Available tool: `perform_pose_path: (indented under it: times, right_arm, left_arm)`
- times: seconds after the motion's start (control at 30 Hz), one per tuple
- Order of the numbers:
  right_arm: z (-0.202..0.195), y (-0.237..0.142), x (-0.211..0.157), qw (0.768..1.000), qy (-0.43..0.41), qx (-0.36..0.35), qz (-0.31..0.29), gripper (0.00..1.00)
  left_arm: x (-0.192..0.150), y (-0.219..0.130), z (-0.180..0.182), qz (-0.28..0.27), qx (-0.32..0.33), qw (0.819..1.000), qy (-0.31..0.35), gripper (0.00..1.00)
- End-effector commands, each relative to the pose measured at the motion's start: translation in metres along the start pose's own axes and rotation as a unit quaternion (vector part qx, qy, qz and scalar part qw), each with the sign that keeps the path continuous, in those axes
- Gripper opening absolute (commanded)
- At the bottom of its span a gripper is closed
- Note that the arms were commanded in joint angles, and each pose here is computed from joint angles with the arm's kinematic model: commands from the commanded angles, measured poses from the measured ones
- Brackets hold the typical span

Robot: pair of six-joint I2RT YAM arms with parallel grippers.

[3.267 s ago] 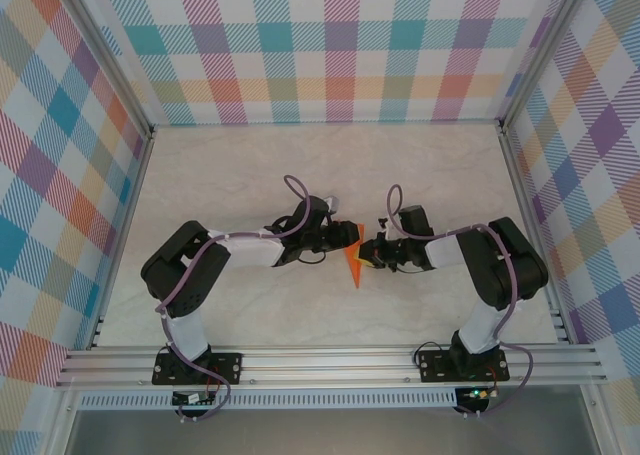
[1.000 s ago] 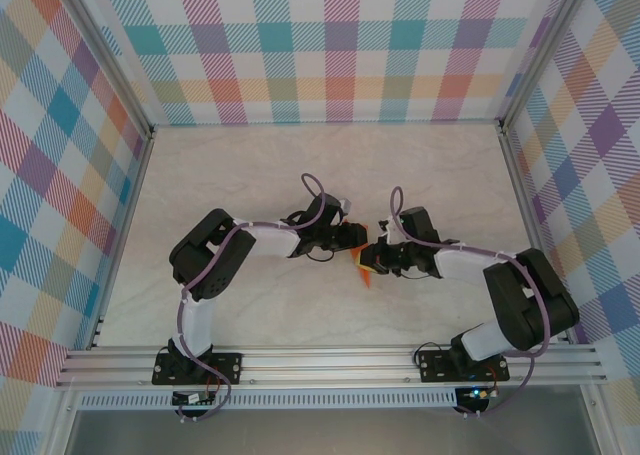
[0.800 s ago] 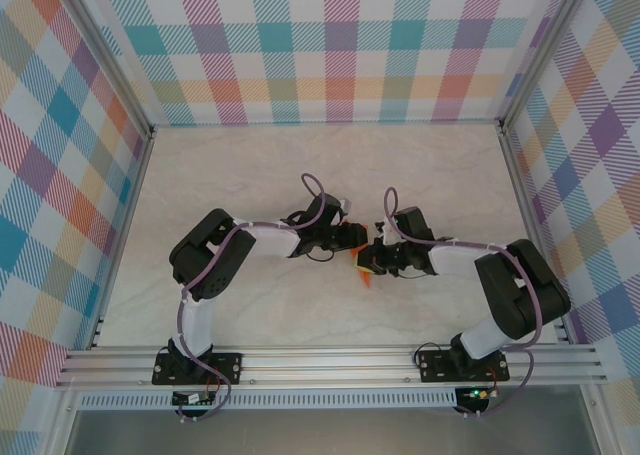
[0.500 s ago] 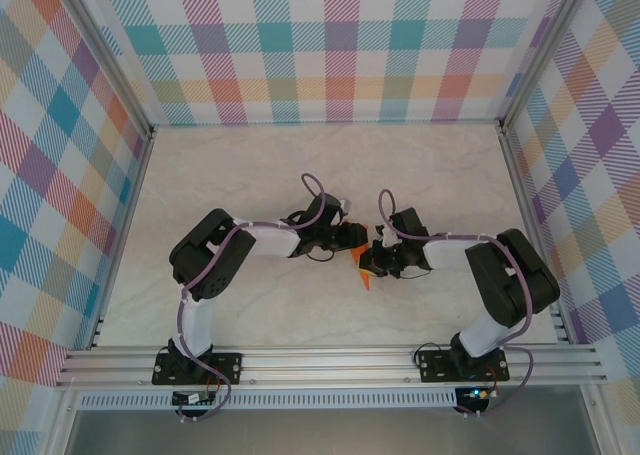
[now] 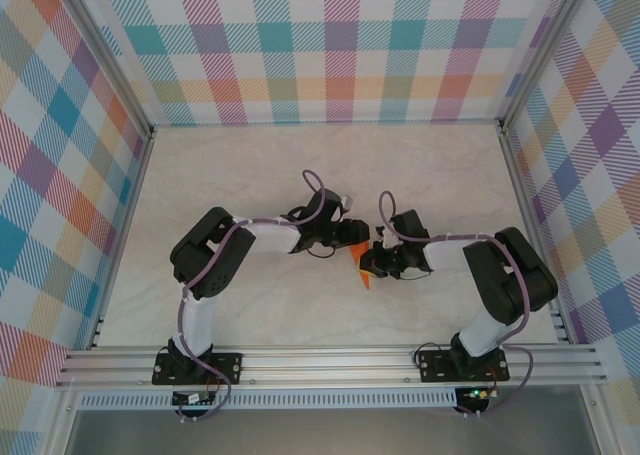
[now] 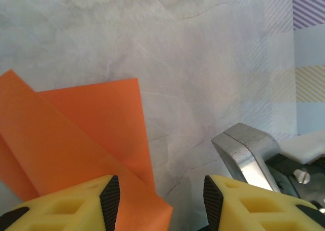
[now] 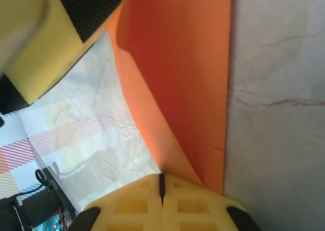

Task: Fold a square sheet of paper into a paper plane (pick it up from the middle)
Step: Fold the wing for the fifth time at the center of the table.

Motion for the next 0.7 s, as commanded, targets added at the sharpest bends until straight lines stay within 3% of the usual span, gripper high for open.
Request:
perform_pose_path:
  times: [0.0,0.2,0.43,0.67]
  right_arm:
    - [-0.044,0.009,-0.035,0.995,0.055,-0.073,0.044,0.02]
    - [-0.042,0.009,-0.032,0.995,0.056,-0.064,0.042,0.02]
    - [-0.041,0.01,-0.032,0.995,0.056,-0.063,0.044,0.01]
    - [-0.045,0.012,-0.035,0.995,0.062,-0.065,0.052,0.0]
  left_arm:
    - [0.014,-0.022,-0.022,-0.016,-0.026,0.999,0.011,0.5]
    - [0.003,-0.029,-0.006,-0.03,-0.028,0.999,-0.021,0.48]
    - [0.006,-0.01,-0.008,-0.019,-0.058,0.998,-0.03,0.48]
    - [0.01,0.002,0.006,-0.02,-0.024,0.999,-0.028,0.48]
Point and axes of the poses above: each hand's point on the last joint's axis, 136 mm out from that joint toward the fingers, its own y axis out along the fingers, its own z axis along the line the jaws close on, x = y × z, the point moved 1 cm from there along -y, back along the fingers, and after that the axes turned 8 degrees about -y, right-handed, at the moved point
